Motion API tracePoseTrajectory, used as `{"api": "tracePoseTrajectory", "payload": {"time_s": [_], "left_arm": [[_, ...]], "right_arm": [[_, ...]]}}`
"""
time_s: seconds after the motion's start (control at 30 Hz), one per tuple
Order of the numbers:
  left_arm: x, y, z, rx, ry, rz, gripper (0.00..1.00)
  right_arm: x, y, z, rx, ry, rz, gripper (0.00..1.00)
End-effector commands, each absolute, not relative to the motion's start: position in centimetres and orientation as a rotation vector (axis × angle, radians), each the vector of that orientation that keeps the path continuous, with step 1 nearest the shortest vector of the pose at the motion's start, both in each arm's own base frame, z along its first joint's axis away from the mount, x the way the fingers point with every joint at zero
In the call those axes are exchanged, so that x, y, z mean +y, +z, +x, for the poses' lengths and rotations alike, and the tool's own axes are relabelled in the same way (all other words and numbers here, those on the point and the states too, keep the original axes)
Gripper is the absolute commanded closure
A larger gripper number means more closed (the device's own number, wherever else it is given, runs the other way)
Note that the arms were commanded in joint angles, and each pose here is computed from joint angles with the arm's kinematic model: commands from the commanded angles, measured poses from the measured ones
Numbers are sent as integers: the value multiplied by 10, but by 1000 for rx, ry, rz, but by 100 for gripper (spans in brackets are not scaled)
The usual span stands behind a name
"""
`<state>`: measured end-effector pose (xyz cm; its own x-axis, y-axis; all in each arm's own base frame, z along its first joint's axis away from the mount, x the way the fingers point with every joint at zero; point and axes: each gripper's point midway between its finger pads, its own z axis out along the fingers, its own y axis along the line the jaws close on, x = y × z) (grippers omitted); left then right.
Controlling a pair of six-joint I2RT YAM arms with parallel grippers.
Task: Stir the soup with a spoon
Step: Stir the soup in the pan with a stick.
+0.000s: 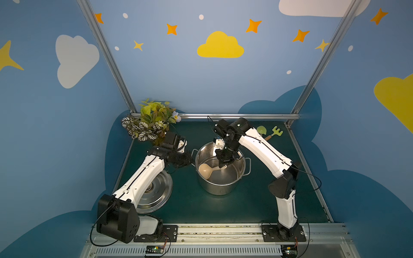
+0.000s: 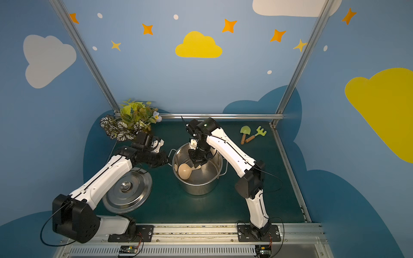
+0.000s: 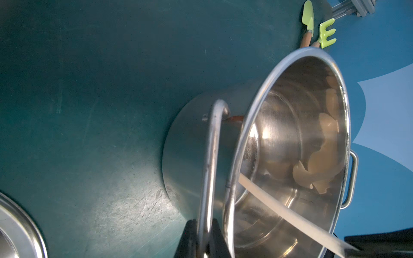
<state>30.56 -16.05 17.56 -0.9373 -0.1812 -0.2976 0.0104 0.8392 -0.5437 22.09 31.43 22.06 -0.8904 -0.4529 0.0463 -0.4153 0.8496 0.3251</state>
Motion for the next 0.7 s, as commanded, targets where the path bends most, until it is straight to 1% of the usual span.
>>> {"api": "tracePoseTrajectory", "payload": {"time_s": [0.0,0.17,0.33,0.47,0.67], "left_arm": [[-157,171,307,2686,-739,-61,97],[-157,172,308,2682,-738,-56,97],[-157,172,308,2683,-739,-49,97],[-158,173,309,2680,-745,-47,97],[-160,177,309,2673,-761,-46,97]], "right_arm": [[263,241,177,-2829,-293,618,100],[229,240,168,-2852,-206,559,100],[197,237,176,-2880,-153,456,100],[191,240,189,-2903,-172,419,100],[196,240,218,-2936,-187,393,100]]}}
